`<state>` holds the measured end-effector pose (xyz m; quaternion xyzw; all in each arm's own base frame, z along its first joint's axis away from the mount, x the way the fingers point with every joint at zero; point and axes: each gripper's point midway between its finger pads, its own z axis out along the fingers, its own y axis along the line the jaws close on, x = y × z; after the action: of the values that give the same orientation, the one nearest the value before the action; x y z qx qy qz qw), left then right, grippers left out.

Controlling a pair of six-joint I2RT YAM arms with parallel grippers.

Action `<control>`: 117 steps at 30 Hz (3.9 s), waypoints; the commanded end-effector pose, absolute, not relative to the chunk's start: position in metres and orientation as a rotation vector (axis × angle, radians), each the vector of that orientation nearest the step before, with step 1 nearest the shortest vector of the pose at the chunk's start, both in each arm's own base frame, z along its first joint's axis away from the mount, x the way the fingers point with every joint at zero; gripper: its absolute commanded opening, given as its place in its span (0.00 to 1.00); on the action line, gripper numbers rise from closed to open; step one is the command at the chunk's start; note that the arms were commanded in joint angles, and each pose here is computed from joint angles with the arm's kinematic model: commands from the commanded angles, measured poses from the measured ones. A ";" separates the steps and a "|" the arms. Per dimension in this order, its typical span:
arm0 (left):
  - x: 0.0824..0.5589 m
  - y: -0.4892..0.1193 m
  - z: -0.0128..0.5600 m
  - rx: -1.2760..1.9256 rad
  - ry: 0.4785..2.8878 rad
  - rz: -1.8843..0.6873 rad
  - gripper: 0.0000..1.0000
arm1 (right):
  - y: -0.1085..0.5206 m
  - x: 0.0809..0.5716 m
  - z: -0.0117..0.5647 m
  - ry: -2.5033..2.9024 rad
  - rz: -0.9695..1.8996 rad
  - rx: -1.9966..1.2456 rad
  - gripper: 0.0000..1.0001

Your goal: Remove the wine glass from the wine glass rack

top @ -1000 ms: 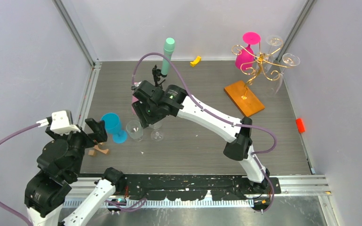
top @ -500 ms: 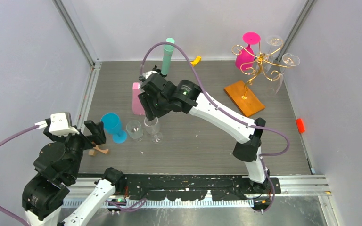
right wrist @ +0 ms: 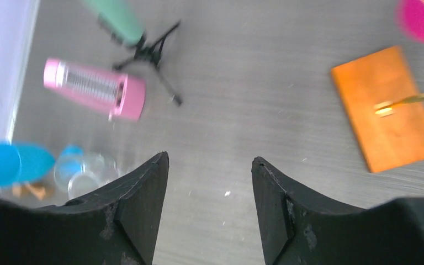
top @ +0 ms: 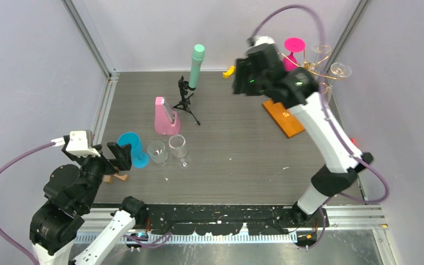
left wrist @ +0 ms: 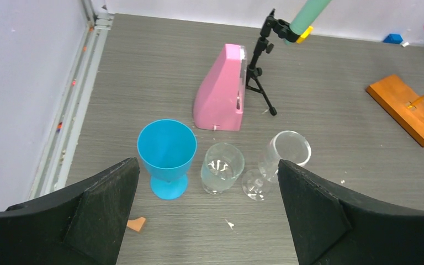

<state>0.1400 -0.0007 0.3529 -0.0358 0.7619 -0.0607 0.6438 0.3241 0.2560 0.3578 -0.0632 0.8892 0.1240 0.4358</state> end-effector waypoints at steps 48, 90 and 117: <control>0.209 -0.120 0.311 0.024 1.787 -0.627 1.00 | -0.142 0.406 0.374 1.731 0.332 0.900 0.68; 0.206 -0.109 0.320 -0.046 1.765 -0.612 1.00 | -0.137 0.395 0.414 1.450 0.477 1.061 0.00; 0.206 -0.110 0.317 -0.061 1.774 -0.619 1.00 | -0.100 0.391 0.426 1.399 0.725 0.985 0.00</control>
<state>0.2055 -0.1109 0.3002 -0.0228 0.7799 -0.2579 0.5698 0.3885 -0.1102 0.3926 0.4648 0.6318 0.2669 0.5599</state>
